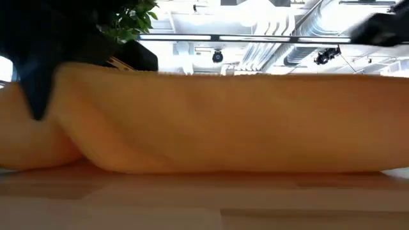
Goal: Fold microfiber towels
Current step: Fold the orange microfiber cloth
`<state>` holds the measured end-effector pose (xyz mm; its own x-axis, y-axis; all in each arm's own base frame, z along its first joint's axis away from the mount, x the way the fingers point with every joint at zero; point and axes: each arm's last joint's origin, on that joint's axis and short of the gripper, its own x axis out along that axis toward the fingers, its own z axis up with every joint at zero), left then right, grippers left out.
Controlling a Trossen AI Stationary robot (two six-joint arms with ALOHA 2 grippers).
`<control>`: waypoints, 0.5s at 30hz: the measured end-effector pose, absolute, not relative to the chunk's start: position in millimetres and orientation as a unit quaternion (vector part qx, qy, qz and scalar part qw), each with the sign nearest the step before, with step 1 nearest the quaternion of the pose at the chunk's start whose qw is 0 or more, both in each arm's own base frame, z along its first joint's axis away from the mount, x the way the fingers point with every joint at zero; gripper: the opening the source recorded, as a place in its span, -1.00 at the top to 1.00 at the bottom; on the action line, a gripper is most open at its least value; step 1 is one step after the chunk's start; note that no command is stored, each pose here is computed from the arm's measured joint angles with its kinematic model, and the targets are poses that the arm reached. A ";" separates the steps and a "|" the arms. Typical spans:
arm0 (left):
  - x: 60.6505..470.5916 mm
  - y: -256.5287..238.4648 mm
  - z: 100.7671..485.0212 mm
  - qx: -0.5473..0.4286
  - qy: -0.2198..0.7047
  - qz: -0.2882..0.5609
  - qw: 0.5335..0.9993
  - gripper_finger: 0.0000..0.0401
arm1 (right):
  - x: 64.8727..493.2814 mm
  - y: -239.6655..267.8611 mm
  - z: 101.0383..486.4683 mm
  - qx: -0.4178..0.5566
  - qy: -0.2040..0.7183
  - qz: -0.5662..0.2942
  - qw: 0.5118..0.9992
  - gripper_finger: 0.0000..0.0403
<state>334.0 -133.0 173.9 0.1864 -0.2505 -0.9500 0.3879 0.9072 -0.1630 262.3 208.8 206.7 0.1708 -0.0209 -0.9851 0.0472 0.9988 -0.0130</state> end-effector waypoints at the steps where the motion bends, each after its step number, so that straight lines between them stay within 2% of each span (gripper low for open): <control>1: 334.8 -128.3 173.6 0.056 0.607 -0.203 0.766 1.00 | 261.9 202.2 210.5 -0.001 0.641 -0.040 0.766 1.00; 6: 333.6 -100.8 171.5 0.082 0.644 -0.155 0.745 1.00 | 265.6 165.8 220.1 -0.048 0.636 -0.135 0.759 1.00; 12: 334.1 -63.5 170.7 0.133 0.673 -0.048 0.726 1.00 | 274.0 132.0 205.0 -0.069 0.657 -0.160 0.733 1.00; 15: 336.8 -48.1 170.9 0.143 0.673 -0.037 0.724 1.00 | 274.6 118.6 198.0 -0.083 0.664 -0.177 0.722 1.00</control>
<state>336.8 -48.1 170.9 0.0902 0.1393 -0.9861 0.2470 0.9561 0.1576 274.6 118.6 198.0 0.0570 -0.3659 -0.9289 0.1447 0.9236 -0.3549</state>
